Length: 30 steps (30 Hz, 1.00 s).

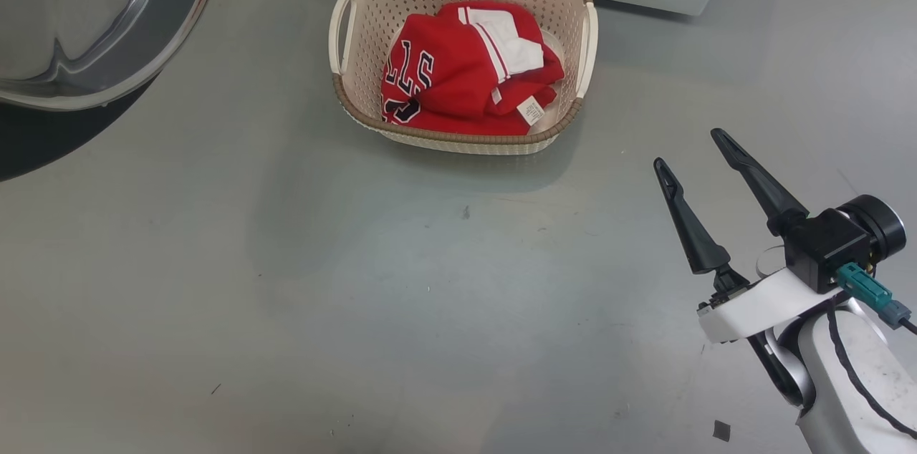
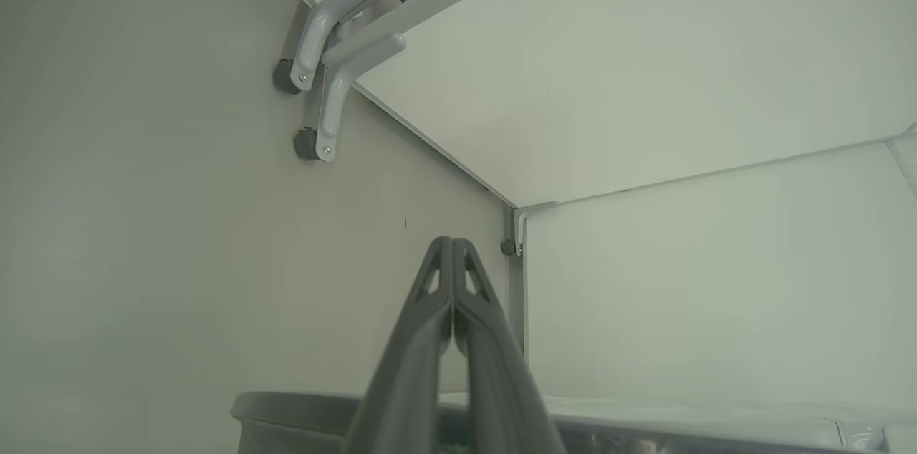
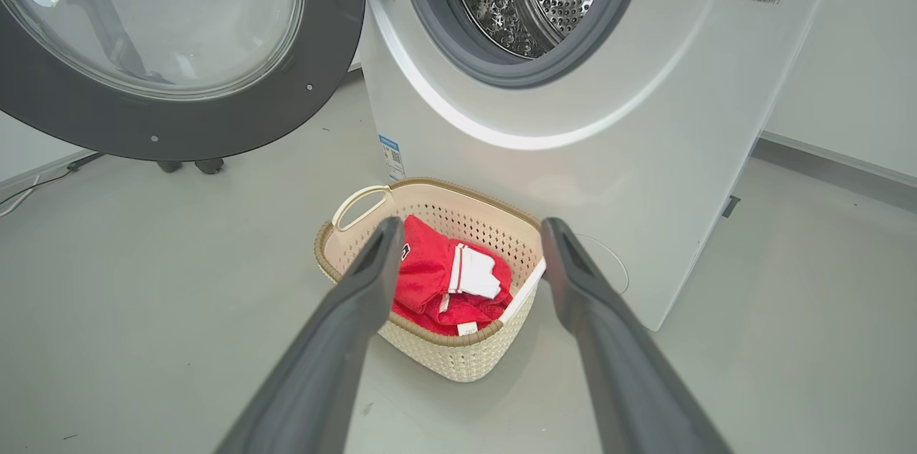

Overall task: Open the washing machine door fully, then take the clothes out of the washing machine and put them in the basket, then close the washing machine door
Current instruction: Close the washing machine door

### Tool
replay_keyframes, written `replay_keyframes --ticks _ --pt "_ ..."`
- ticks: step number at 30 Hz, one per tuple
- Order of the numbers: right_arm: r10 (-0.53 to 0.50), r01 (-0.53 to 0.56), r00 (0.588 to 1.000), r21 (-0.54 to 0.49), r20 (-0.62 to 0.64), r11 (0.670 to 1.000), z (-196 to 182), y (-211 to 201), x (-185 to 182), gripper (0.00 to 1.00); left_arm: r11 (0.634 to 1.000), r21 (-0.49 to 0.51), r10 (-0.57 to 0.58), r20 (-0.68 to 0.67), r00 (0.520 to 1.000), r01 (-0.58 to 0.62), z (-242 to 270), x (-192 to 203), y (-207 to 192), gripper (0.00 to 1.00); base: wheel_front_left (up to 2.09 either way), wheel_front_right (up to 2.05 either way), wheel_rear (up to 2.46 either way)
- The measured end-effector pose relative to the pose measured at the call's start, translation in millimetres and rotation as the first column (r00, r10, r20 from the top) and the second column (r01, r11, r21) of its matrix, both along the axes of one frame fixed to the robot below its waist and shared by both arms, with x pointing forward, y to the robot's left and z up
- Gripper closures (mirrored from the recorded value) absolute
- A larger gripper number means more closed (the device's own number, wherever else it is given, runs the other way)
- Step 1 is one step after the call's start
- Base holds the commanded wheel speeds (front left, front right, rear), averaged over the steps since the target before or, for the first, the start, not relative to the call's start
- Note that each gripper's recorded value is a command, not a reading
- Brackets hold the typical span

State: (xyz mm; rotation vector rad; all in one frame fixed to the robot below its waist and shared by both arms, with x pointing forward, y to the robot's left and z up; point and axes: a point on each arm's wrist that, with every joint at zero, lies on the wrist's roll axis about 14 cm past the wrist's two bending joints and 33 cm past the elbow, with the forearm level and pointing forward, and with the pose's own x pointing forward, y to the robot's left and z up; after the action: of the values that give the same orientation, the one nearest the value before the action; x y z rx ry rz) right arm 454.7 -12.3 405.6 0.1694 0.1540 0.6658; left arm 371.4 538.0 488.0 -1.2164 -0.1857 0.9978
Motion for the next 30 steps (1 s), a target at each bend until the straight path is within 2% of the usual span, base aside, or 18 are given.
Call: replay_keyframes --ticks 5,23,30 --pt "-0.003 0.003 1.0 -0.002 0.003 1.0 1 -1 0 0.0 0.996 -0.054 -0.069 0.038 0.997 0.071 0 22 -12 1.0 0.0 0.0 0.0" --pt "-0.005 0.005 1.0 0.006 0.015 1.0 5 -1 3 0.0 0.959 -0.161 -0.229 0.048 0.972 0.234 -5 41 -32 1.0 0.0 0.0 0.0" --pt "-0.004 0.004 1.0 0.004 0.017 1.0 5 0 3 0.0 0.926 -0.194 -0.323 0.045 0.945 0.325 -5 48 -45 1.0 0.0 0.0 0.0"
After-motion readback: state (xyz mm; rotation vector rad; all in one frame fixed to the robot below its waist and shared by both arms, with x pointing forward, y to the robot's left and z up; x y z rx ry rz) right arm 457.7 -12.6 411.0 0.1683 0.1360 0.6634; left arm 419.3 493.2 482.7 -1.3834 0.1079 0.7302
